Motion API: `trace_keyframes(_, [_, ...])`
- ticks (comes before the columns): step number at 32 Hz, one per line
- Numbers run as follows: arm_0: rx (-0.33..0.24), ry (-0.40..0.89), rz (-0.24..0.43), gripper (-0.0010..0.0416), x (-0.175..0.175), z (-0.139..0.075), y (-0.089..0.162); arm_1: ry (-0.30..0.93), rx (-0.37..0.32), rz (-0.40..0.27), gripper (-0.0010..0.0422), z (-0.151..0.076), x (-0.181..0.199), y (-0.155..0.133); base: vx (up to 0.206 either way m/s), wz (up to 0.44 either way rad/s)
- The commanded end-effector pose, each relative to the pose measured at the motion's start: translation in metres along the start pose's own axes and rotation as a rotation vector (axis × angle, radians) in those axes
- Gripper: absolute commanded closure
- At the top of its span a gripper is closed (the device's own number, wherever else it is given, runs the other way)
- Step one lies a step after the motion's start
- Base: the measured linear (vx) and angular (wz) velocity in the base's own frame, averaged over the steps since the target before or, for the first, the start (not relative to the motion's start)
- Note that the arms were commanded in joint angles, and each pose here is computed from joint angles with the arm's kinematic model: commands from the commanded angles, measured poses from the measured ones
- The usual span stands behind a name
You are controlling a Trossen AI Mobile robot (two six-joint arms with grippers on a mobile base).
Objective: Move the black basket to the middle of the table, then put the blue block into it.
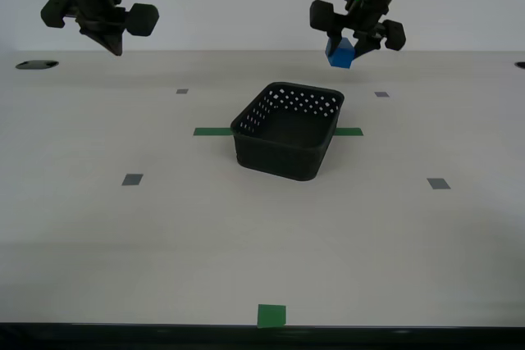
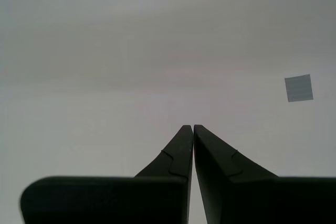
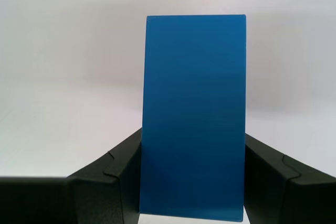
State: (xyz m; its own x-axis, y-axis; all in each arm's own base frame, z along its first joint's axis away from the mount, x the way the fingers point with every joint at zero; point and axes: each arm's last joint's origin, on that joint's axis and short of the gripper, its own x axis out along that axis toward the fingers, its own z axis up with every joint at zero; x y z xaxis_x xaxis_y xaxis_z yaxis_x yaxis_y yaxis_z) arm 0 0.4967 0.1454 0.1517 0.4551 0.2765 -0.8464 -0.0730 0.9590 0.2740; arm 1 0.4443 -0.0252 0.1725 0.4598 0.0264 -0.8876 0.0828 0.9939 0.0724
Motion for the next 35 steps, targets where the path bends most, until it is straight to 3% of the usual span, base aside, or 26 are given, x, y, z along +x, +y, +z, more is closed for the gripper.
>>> trace_keyframes(1, [-0.033, 0.012, -0.002, 0.0407, -0.028, 0.003, 0.009, -0.012, -0.002, -0.001, 0.0412, 0.001, 0.000, 0.000, 0.000, 0.000])
trace_keyframes(9, [-0.152, 0.032, 0.054, 0.0407, -0.078, -0.006, 0.057, -0.023, -0.005, 0.001, 0.0412, 0.002, 0.000, 0.002, 0.000, 0.000])
trace_keyframes(12, [-0.243, 0.104, 0.074, 0.0407, -0.088, -0.027, 0.091, -0.021, -0.008, 0.003, 0.0412, 0.002, 0.000, 0.003, 0.000, 0.000])
trace_keyframes(16, [-0.276, 0.158, 0.074, 0.0407, -0.088, -0.039, 0.104, -0.020, -0.009, 0.003, 0.0412, 0.002, 0.000, 0.004, 0.000, 0.000])
trace_keyframes(22, [-0.363, 0.299, 0.069, 0.0407, -0.089, -0.073, 0.137, -0.021, -0.013, 0.007, 0.0412, 0.002, 0.000, 0.007, 0.000, 0.000])
trace_keyframes(30, [-0.433, 0.445, 0.046, 0.0407, -0.083, -0.121, 0.154, -0.021, -0.014, 0.010, 0.0412, 0.001, 0.000, 0.010, 0.000, 0.000])
trace_keyframes(35, [-0.419, 0.447, 0.045, 0.0406, -0.097, -0.149, 0.138, -0.022, -0.018, 0.012, 0.0412, 0.001, 0.000, 0.012, 0.000, 0.000])
